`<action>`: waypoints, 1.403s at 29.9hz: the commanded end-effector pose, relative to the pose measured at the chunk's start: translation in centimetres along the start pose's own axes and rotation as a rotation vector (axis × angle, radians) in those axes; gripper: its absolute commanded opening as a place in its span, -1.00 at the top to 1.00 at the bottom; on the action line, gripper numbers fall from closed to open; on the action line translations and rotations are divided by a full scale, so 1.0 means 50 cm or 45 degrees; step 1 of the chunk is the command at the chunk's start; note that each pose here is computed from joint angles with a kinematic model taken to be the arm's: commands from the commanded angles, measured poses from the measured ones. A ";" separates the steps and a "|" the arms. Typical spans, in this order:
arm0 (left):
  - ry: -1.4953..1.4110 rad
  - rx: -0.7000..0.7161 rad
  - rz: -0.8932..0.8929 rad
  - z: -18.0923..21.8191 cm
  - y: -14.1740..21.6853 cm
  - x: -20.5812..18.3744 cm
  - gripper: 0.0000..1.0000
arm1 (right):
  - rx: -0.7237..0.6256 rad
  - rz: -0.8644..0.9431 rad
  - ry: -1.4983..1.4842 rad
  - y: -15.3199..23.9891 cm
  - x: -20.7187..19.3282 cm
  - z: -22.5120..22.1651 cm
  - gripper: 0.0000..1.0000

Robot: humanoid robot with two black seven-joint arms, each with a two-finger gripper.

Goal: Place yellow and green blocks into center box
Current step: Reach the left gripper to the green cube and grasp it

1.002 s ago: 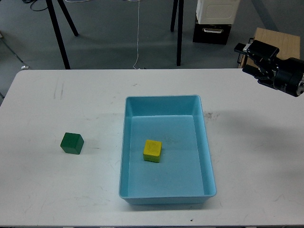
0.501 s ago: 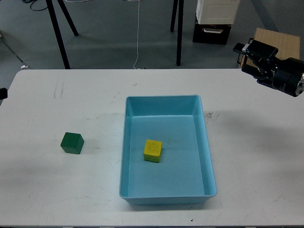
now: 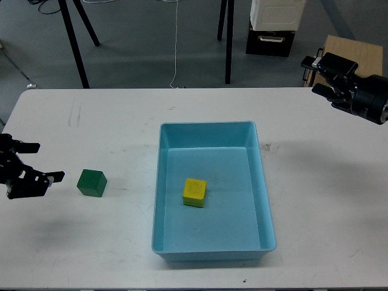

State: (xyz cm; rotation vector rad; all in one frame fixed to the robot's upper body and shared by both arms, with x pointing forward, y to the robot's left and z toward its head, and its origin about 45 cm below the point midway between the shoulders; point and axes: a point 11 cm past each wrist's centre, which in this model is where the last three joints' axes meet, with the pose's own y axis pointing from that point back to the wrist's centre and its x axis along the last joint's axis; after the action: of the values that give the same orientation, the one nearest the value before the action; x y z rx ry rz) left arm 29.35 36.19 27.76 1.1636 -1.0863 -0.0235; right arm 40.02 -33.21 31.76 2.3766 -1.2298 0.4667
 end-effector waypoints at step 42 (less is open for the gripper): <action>0.104 -0.170 0.031 0.053 -0.194 -0.002 -1.00 | 0.159 0.386 -0.004 0.143 0.245 -0.158 -0.98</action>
State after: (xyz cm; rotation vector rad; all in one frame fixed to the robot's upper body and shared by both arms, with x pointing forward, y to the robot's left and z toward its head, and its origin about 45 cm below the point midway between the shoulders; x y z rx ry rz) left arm 32.04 30.34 21.31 1.0326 -1.0305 -0.0339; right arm 40.12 -41.45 45.87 2.2943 -1.6216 0.6496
